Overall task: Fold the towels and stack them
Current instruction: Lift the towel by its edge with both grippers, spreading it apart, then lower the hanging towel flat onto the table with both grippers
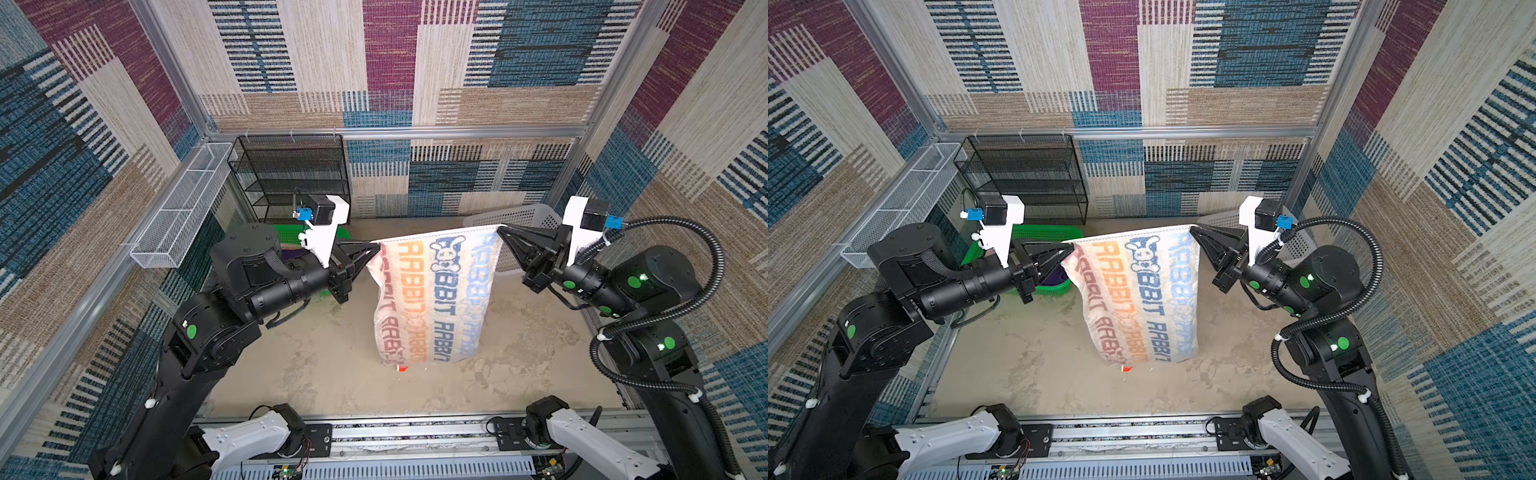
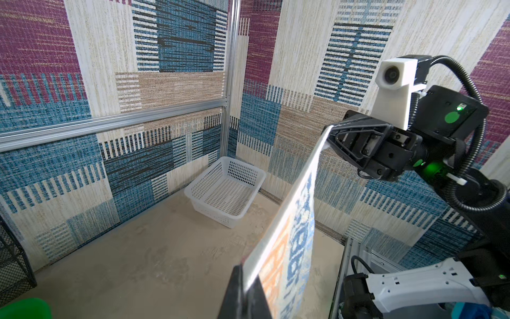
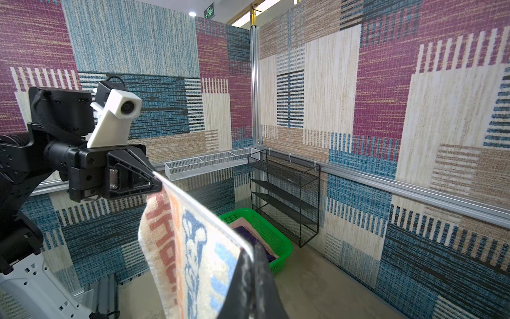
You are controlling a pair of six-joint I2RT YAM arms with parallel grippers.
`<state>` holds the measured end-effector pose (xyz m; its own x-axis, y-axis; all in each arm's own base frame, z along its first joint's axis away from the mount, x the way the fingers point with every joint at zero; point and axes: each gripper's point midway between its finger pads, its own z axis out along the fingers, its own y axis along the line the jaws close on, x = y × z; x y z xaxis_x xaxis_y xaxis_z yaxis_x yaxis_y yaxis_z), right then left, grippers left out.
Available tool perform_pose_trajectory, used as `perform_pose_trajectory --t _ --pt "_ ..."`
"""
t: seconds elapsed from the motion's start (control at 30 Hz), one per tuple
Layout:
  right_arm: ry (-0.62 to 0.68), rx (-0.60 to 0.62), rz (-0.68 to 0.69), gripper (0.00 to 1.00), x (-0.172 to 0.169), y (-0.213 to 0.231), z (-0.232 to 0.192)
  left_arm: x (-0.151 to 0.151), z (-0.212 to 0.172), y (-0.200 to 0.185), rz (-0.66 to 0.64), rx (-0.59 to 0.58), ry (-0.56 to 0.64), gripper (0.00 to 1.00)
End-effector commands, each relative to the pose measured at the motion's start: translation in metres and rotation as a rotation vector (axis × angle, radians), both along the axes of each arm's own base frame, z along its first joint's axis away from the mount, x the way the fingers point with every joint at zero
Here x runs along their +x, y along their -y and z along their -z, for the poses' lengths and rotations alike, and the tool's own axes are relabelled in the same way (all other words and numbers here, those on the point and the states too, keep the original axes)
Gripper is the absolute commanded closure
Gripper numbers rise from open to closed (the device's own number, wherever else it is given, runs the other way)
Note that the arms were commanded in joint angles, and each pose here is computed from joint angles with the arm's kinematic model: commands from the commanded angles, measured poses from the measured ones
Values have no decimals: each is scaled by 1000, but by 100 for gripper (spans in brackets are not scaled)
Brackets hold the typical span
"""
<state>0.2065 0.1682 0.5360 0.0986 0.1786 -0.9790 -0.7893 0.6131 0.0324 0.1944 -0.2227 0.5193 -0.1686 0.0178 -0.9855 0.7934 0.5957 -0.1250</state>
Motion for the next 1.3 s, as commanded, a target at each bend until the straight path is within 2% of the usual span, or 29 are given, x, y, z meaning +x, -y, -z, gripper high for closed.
perform_pose_trajectory --t 0.0,0.13,0.3,0.43,0.57,0.73,1.03,1.13,1.27 --pt "-1 63 255 100 39 31 -8 21 -3 -17 -155 -14 4 100" --pt "-68 26 342 100 76 32 21 42 17 -17 -231 60 -30 100" --pt "-156 -31 453 100 129 34 71 89 55 -16 -363 198 -75 100" --pt "-219 -63 489 100 168 30 112 148 101 -23 -477 296 -167 100" --pt "-291 -81 498 100 206 24 154 208 154 -49 -641 398 -263 100" --pt "-372 -107 535 100 251 22 207 259 213 -58 -724 524 -314 100" --pt "-543 -163 542 100 306 17 303 298 317 -39 -672 700 -428 100" --pt "-600 -188 537 100 314 15 328 303 338 -36 -659 733 -451 100" --pt "-630 -199 521 100 313 13 342 307 347 -35 -651 750 -461 100"
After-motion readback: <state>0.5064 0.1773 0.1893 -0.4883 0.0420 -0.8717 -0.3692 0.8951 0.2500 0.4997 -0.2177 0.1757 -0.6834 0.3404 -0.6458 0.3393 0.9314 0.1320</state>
